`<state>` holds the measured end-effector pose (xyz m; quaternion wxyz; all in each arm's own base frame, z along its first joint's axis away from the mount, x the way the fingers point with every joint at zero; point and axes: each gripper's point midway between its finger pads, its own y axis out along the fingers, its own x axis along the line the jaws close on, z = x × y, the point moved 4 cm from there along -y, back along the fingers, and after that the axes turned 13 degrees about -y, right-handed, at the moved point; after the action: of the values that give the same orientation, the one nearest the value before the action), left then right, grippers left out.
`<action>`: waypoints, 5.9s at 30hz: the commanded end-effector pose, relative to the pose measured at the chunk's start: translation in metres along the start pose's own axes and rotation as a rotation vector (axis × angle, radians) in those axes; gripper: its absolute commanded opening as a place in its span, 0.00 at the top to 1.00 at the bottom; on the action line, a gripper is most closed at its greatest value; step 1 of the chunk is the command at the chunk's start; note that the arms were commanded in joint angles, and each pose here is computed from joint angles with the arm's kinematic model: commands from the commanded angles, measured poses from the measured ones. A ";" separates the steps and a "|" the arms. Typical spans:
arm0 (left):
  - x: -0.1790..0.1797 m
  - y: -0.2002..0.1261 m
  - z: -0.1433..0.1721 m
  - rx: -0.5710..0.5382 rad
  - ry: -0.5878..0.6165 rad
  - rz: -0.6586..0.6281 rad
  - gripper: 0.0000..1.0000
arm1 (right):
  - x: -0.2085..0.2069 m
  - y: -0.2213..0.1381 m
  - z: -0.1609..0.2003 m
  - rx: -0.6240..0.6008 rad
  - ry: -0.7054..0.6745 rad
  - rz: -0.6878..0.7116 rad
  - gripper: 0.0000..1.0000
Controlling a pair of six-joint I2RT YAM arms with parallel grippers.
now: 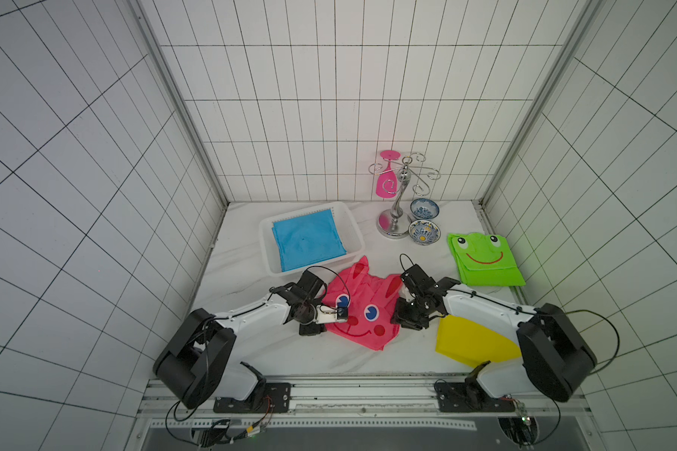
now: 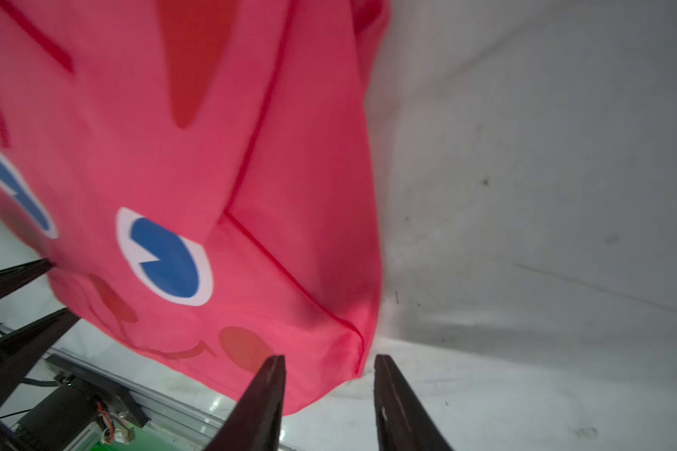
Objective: Put the folded raincoat in the basket
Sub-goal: Pick up the raincoat from the center of the board.
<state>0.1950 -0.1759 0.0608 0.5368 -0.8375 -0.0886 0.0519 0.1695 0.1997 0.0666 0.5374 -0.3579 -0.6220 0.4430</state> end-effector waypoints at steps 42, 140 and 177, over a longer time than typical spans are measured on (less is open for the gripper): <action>-0.020 -0.015 -0.021 0.089 0.000 0.133 1.00 | 0.002 -0.057 -0.038 -0.302 -0.277 0.090 0.68; 0.010 -0.183 -0.093 -0.635 -0.171 0.161 0.02 | 0.145 -0.142 -0.062 -0.346 -1.052 -0.108 1.00; 0.103 -0.336 -0.093 -0.482 -0.073 -0.489 1.00 | 0.204 -0.260 -0.115 -0.745 -1.949 0.459 1.00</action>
<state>0.2461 -0.1294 0.3896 0.2972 -0.9296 -0.2143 -0.0390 0.2206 0.3263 0.3662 -0.3598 -0.0249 -0.8571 0.3678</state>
